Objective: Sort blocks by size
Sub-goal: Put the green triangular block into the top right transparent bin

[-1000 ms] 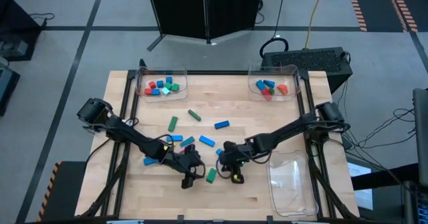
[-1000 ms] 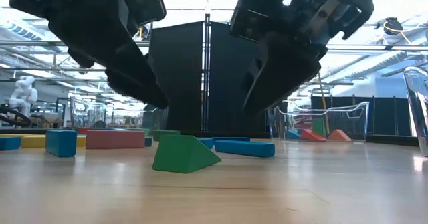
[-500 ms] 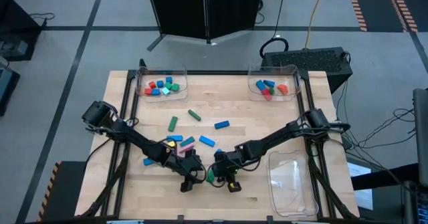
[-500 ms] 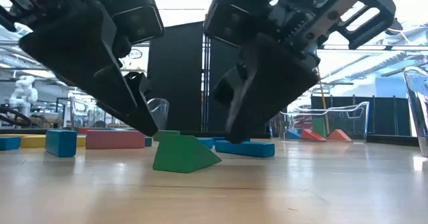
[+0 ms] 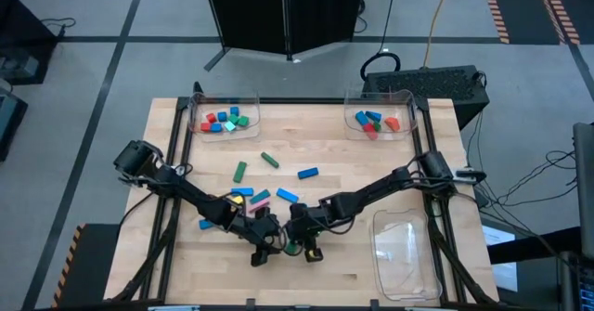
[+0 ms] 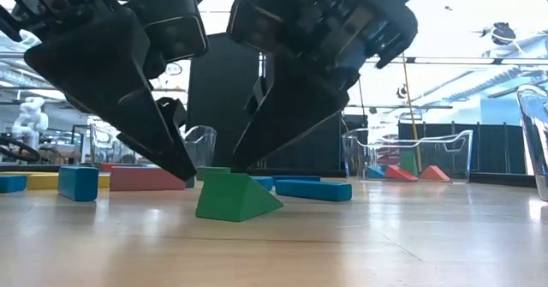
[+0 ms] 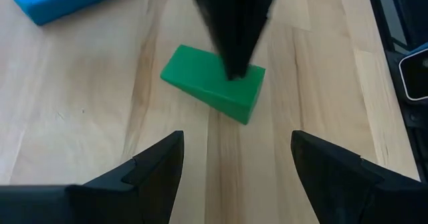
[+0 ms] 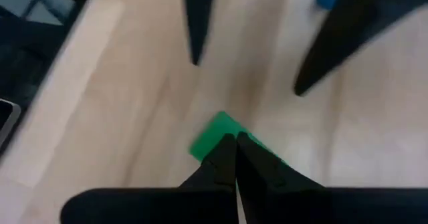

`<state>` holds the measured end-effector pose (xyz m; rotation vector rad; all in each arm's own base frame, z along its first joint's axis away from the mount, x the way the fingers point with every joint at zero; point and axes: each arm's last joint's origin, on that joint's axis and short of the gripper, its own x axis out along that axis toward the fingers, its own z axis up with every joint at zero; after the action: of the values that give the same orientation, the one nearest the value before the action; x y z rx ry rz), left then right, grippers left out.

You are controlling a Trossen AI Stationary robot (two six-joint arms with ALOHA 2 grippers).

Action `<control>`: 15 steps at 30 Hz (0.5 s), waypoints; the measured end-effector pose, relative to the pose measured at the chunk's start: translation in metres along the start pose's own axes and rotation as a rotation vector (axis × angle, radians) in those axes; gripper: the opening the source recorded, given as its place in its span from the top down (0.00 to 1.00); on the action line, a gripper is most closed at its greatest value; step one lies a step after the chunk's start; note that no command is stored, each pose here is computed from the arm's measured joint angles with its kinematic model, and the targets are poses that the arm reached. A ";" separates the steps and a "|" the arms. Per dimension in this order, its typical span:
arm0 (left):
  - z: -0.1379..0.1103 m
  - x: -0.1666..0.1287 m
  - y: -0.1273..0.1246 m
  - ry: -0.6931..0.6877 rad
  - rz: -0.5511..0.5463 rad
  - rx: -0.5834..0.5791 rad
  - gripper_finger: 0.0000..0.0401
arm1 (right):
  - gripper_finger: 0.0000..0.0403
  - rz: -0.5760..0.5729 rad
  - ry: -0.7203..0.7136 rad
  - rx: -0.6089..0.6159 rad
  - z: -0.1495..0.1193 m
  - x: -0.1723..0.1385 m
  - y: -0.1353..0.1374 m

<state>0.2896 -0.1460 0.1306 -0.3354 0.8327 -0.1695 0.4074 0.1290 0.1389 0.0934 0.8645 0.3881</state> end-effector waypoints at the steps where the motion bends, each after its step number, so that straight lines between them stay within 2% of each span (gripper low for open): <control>1: 0.000 0.000 0.000 -0.001 0.001 0.000 0.31 | 1.00 -0.007 0.013 -0.001 -0.001 0.000 -0.001; 8: -0.002 0.000 0.001 0.015 0.012 0.000 0.31 | 1.00 0.005 0.080 -0.039 -0.002 -0.014 0.011; 11: -0.001 0.000 0.001 0.014 0.011 0.000 0.31 | 1.00 0.009 0.147 -0.043 -0.011 -0.010 0.016; 15: -0.001 0.000 0.001 0.010 0.009 0.000 0.31 | 1.00 0.044 0.158 -0.045 -0.016 -0.002 0.017</control>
<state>0.2888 -0.1455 0.1297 -0.3312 0.8445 -0.1627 0.3895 0.1431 0.1340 0.0404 1.0097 0.4605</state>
